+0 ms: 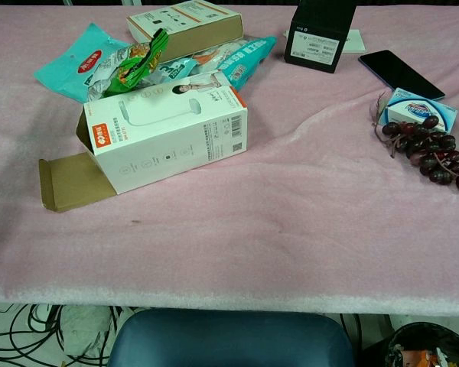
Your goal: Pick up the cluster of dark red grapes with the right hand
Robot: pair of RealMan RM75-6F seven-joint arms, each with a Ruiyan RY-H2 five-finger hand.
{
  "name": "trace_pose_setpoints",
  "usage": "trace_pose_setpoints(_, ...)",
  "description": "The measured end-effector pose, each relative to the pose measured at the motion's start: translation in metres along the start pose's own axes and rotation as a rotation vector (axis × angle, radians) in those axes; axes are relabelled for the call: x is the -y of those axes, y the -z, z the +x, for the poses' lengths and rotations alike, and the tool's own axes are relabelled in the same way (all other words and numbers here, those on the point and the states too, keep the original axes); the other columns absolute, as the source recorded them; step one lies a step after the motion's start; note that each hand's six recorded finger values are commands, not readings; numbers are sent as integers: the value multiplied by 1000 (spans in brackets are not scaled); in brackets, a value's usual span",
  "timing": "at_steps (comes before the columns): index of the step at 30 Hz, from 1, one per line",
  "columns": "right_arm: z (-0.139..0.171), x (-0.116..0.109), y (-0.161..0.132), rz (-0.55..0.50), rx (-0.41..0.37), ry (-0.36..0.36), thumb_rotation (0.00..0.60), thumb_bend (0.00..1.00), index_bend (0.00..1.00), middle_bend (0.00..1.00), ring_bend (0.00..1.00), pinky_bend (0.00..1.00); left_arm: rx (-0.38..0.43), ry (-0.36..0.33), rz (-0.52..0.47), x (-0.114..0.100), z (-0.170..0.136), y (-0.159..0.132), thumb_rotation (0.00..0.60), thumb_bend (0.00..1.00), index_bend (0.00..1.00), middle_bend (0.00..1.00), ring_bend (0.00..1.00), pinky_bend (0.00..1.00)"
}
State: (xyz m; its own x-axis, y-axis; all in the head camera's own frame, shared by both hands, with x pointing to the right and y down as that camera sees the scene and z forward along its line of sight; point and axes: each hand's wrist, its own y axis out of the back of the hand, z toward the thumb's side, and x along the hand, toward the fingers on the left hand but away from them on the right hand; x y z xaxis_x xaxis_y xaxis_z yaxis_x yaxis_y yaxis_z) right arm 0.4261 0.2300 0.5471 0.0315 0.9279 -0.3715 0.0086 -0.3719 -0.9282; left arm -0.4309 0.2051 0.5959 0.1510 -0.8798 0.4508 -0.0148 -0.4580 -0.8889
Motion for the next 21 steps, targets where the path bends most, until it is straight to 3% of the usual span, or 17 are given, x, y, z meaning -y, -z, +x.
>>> trace_pose_setpoints(8,0,-1,-3,-6,-11,3,600,111,0,0,0,221,-1,-2,-3,-1,-1,0,600,0,0,0,0,0)
trace_pose_setpoints(21,-14,-6,-36,-105,-31,-5,600,113,0,0,0,221,-1,-3,-8,-1,0,1,600,0,0,0,0,0)
